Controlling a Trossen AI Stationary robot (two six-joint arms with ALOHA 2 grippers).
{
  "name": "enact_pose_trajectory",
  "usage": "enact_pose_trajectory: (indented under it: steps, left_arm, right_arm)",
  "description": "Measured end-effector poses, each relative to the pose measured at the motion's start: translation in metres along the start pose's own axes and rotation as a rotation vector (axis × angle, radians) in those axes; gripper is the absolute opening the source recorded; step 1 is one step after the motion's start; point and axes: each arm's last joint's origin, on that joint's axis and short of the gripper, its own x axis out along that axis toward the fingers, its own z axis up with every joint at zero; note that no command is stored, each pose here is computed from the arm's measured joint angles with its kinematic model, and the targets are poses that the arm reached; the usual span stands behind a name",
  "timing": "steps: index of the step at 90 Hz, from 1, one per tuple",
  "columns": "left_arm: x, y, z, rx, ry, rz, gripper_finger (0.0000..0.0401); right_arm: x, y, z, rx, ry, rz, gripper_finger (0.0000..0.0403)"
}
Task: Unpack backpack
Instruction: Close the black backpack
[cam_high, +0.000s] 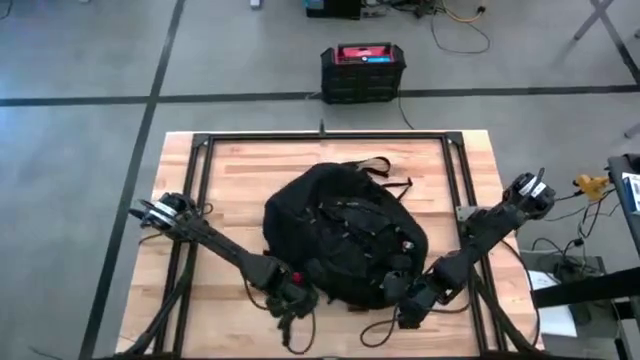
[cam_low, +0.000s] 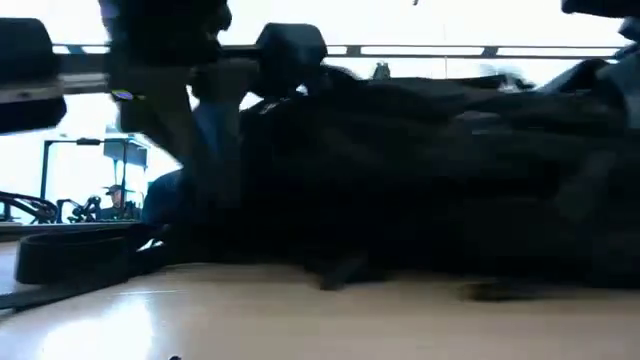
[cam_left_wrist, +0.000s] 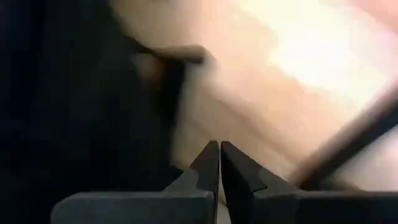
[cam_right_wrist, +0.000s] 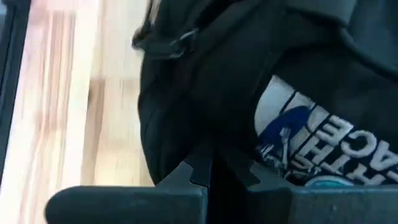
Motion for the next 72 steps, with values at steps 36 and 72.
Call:
enact_pose_trajectory:
  steps: [36, 72]
  left_arm:
    - [-0.026, 0.028, 0.024, -0.098, -0.321, 0.139, 0.0001]
    - [0.036, 0.005, 0.046, 0.431, -0.368, 0.291, 0.0087]
  right_arm:
    - [-0.033, -0.006, 0.011, 0.010, -0.121, -0.031, 0.0000]
    - [-0.027, -0.008, 0.010, 0.031, -0.131, -0.079, 0.0000]
